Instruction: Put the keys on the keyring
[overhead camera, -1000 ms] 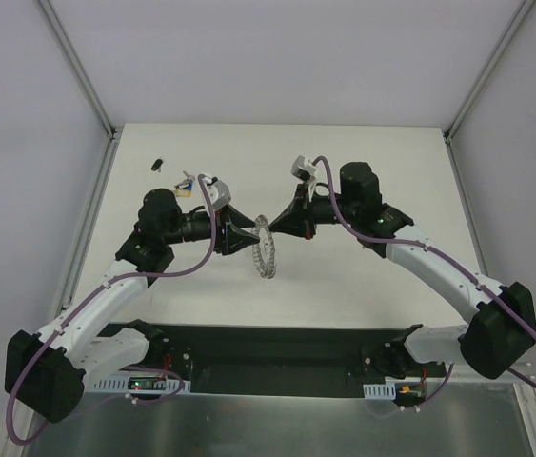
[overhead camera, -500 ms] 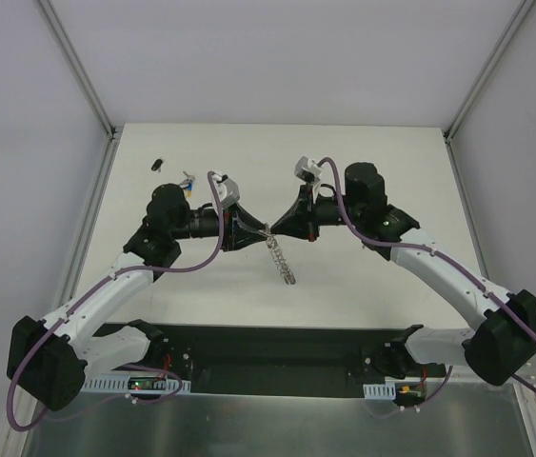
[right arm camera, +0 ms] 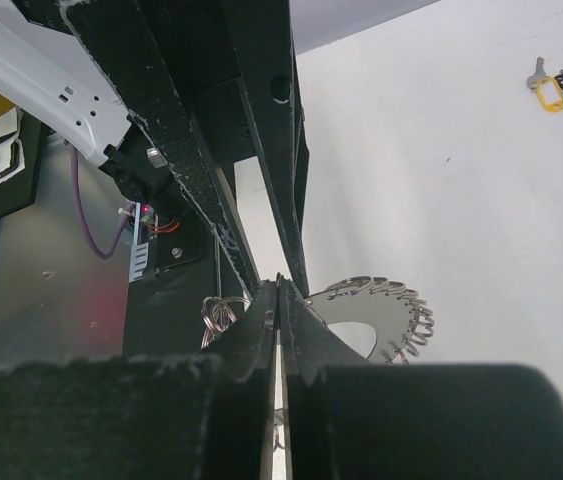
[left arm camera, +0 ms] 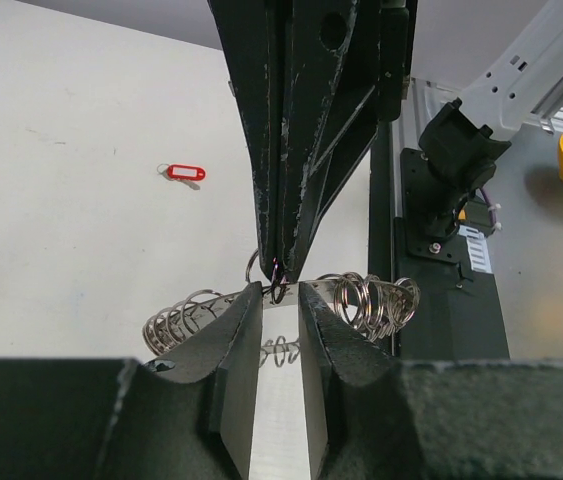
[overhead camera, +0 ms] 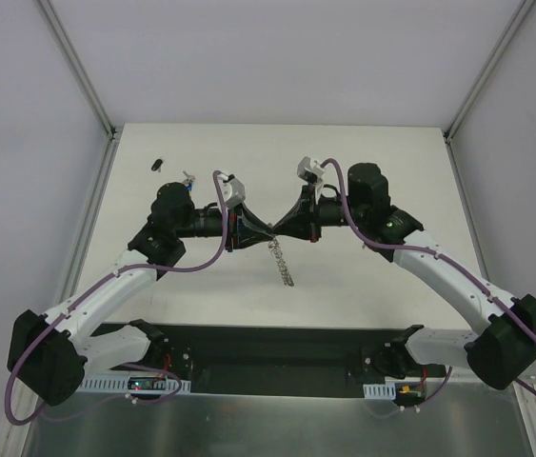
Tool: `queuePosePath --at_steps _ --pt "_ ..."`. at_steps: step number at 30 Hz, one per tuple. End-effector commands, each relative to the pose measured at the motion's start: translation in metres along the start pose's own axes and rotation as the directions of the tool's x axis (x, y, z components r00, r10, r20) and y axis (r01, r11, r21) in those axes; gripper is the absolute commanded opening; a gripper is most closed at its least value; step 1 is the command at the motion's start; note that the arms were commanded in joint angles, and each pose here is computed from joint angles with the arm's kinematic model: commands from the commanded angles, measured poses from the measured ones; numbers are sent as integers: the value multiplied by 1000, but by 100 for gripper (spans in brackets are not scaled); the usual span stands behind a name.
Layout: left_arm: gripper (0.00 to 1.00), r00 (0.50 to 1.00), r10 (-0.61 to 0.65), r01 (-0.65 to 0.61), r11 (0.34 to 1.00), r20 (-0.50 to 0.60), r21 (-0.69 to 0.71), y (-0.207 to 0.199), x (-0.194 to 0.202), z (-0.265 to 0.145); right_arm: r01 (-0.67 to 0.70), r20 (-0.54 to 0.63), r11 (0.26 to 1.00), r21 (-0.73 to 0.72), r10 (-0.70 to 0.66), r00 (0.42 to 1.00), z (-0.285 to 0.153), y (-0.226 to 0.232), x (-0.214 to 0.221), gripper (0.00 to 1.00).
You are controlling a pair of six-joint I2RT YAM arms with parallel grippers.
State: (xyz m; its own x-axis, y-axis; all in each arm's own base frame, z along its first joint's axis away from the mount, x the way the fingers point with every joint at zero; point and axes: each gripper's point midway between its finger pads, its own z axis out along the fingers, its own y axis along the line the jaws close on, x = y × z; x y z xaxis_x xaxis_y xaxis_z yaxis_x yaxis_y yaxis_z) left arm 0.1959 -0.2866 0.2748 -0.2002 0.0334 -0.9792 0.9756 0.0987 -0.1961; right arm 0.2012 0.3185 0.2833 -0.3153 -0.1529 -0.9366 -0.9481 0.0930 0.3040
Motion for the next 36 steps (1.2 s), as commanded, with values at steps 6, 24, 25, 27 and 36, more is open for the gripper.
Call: queuePosePath --at_steps 6,24,25,27,36 --pt "10 999 32 -33 997 28 67 -11 -15 6 121 78 992 -24 -119 990 -8 16 -34 1" --pt "0 993 115 -114 993 23 -36 -2 -5 -5 52 51 976 211 -64 997 -29 -16 -24 60" --pt "0 993 118 -117 992 23 -38 -3 -4 -5 41 47 973 225 -53 997 -31 -18 -22 60" --pt "0 990 141 -140 989 24 -43 -4 -2 -8 20 30 967 256 -29 999 -35 -25 -14 60" --pt "0 984 174 -173 984 29 -41 -10 2 -13 -25 -36 971 238 34 999 -30 -31 9 58"
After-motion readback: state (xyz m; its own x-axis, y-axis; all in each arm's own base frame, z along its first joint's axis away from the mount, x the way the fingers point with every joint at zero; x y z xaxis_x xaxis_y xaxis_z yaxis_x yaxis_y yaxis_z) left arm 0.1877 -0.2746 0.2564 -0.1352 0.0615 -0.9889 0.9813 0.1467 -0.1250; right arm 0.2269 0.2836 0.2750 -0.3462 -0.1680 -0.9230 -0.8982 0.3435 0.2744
